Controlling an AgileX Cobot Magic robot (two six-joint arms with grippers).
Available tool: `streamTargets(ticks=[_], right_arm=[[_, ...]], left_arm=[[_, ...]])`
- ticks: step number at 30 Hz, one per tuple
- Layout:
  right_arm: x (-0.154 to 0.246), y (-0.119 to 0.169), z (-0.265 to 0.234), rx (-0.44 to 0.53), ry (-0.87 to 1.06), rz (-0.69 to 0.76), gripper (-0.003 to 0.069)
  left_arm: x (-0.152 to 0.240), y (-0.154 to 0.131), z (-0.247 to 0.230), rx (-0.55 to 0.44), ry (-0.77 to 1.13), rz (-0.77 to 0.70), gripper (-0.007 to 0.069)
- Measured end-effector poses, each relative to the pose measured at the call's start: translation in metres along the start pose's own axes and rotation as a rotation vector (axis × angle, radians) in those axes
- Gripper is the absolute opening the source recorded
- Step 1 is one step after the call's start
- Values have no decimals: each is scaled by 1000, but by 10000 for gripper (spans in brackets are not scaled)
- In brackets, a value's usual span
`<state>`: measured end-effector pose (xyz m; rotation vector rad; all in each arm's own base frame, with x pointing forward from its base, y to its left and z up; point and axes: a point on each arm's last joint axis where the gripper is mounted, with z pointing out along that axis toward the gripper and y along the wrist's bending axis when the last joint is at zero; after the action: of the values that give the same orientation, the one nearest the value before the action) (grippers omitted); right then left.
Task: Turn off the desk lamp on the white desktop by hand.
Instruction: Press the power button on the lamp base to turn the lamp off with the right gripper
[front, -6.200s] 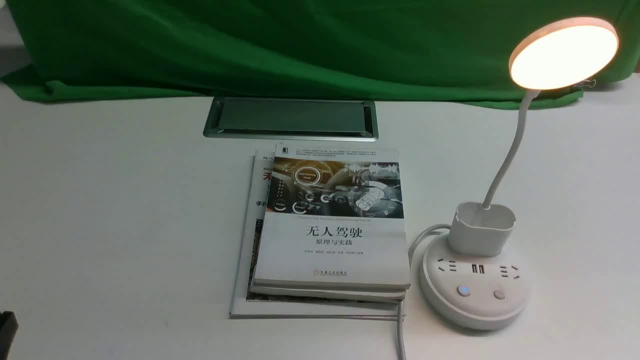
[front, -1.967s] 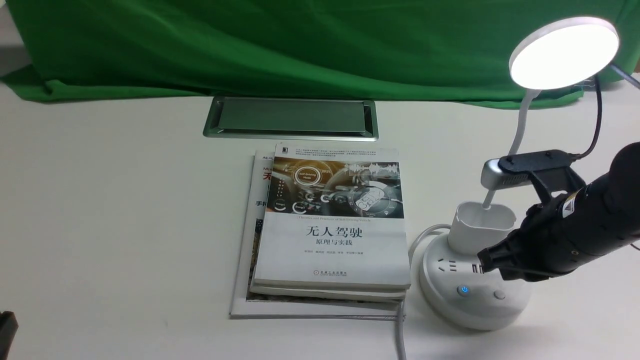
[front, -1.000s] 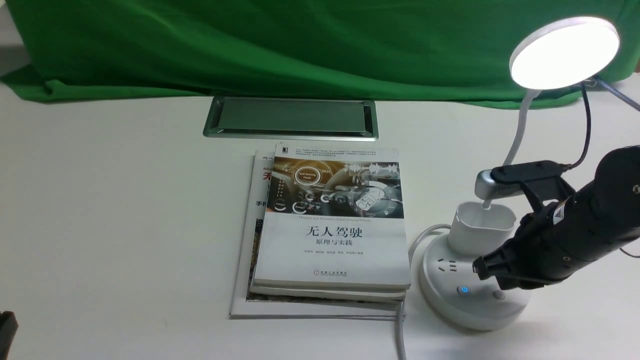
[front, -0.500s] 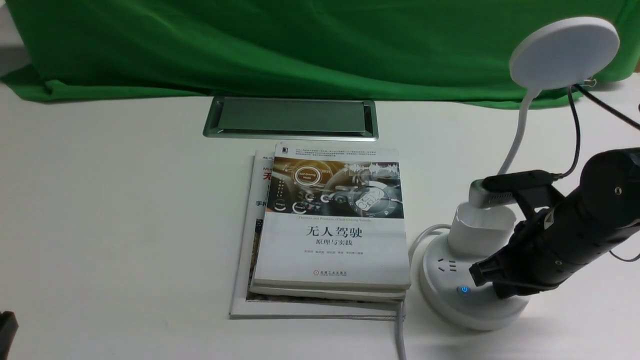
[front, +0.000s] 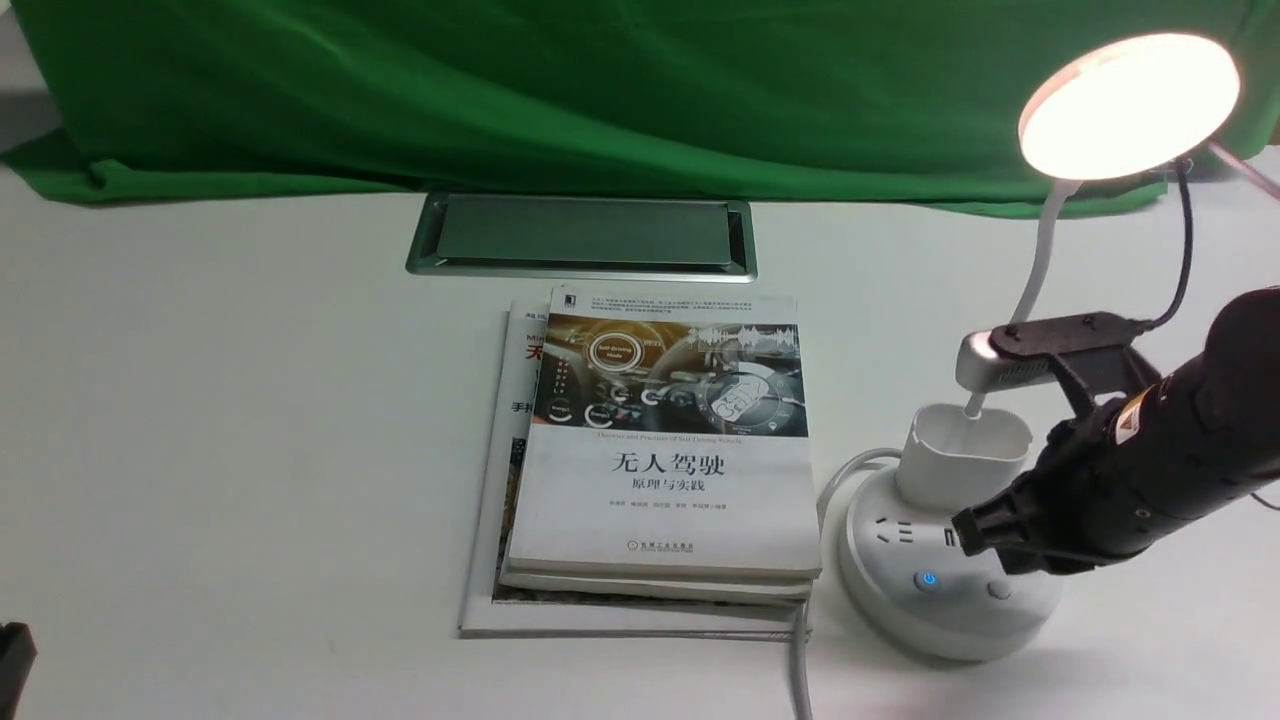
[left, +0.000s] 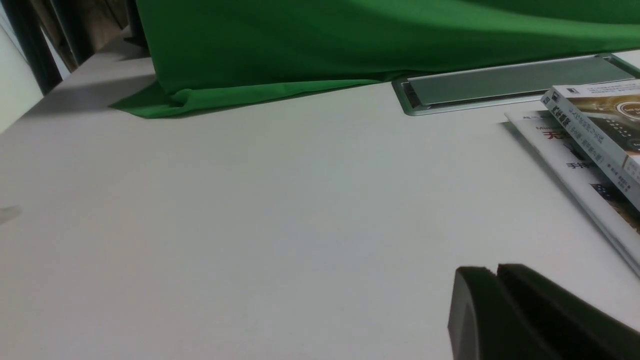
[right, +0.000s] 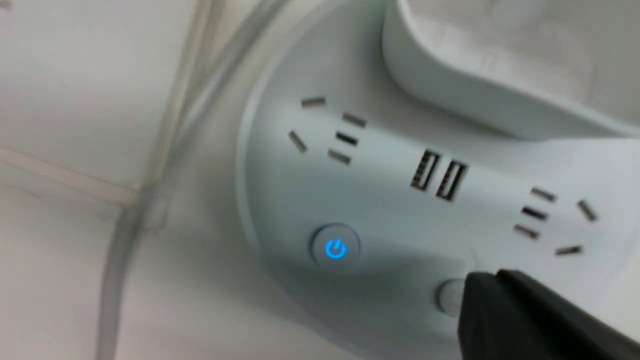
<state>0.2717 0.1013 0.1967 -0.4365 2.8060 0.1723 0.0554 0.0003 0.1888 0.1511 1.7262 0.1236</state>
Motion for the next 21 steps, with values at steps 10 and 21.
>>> streamTargets(ticks=[10, 21], right_arm=[[0, -1, 15, 2, 51, 2, 35], [-1, 0, -3, 1, -4, 0, 35]], left_arm=[[0, 0, 0, 0, 0, 1, 20], [0, 0, 0, 0, 0, 1, 20]])
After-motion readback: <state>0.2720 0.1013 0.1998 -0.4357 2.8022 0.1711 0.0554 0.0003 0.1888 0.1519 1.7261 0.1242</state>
